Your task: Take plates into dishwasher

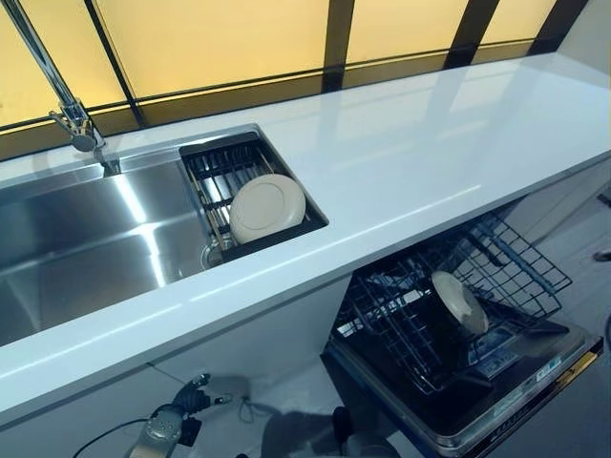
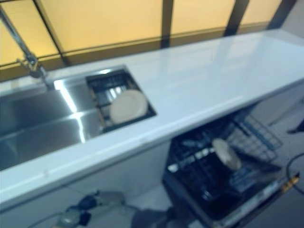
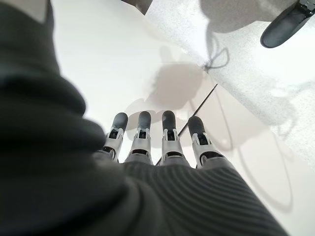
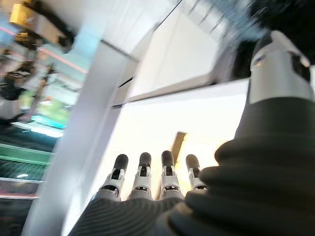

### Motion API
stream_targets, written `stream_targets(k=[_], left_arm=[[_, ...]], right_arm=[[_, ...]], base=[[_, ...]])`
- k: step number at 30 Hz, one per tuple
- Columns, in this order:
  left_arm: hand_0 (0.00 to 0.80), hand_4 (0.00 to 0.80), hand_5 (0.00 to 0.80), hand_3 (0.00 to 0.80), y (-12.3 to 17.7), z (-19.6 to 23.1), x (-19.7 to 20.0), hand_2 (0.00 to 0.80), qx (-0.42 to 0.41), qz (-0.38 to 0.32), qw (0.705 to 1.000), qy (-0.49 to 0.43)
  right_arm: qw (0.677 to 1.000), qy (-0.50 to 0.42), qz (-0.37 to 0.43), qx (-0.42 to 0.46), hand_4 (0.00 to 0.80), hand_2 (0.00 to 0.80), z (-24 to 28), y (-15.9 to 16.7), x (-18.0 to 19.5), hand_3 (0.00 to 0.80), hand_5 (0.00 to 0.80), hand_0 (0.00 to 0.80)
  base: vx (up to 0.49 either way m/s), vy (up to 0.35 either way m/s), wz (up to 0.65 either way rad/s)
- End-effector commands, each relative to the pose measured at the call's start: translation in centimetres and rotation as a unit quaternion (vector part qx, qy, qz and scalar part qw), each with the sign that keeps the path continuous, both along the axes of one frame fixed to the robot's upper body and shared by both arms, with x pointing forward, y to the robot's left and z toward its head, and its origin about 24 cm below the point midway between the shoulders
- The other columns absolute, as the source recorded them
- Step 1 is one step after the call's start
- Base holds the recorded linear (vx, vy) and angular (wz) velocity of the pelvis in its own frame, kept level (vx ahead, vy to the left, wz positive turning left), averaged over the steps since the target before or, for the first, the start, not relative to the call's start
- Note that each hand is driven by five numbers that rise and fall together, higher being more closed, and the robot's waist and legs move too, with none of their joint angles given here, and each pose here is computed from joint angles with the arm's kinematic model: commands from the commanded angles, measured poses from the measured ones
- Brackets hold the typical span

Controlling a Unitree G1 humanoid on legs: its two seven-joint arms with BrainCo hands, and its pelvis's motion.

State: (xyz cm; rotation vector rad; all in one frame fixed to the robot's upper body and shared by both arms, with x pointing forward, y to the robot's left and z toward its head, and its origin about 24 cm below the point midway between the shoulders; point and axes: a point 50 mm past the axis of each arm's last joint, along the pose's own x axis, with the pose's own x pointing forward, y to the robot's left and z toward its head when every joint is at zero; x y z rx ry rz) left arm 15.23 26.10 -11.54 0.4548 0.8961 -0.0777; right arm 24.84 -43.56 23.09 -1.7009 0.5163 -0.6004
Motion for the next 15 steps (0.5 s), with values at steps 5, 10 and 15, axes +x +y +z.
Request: stream_targets(k=[5, 10, 15], left_arm=[[0.0, 0.0, 0.0, 0.0, 1.7, 1.6, 2.0, 0.0, 0.019, -0.009, 0.999, -0.031], [0.0, 0.0, 0.0, 0.0, 2.0, 1.4, 1.1, 0.0, 0.012, -0.001, 1.0, -0.024], [0.0, 0.0, 0.0, 0.0, 2.1, 1.2, 0.8, 0.0, 0.0, 0.011, 1.0, -0.018]], right_arm=[[0.967, -0.175, 0.072, -0.169, 0.0, 0.0, 14.5, 3.2, 0.7, 0.0, 0.0, 0.0], [0.947, -0.201, 0.162, -0.189, 0.0, 0.0, 17.5, 7.9, 2.7, 0.0, 0.0, 0.0], [0.939, -0.167, 0.26, -0.15, 0.0, 0.0, 18.2, 12.8, 5.4, 0.0, 0.0, 0.0]], base=[[0.027, -0.008, 0.11], [0.047, -0.006, 0.21], [0.055, 0.004, 0.25]])
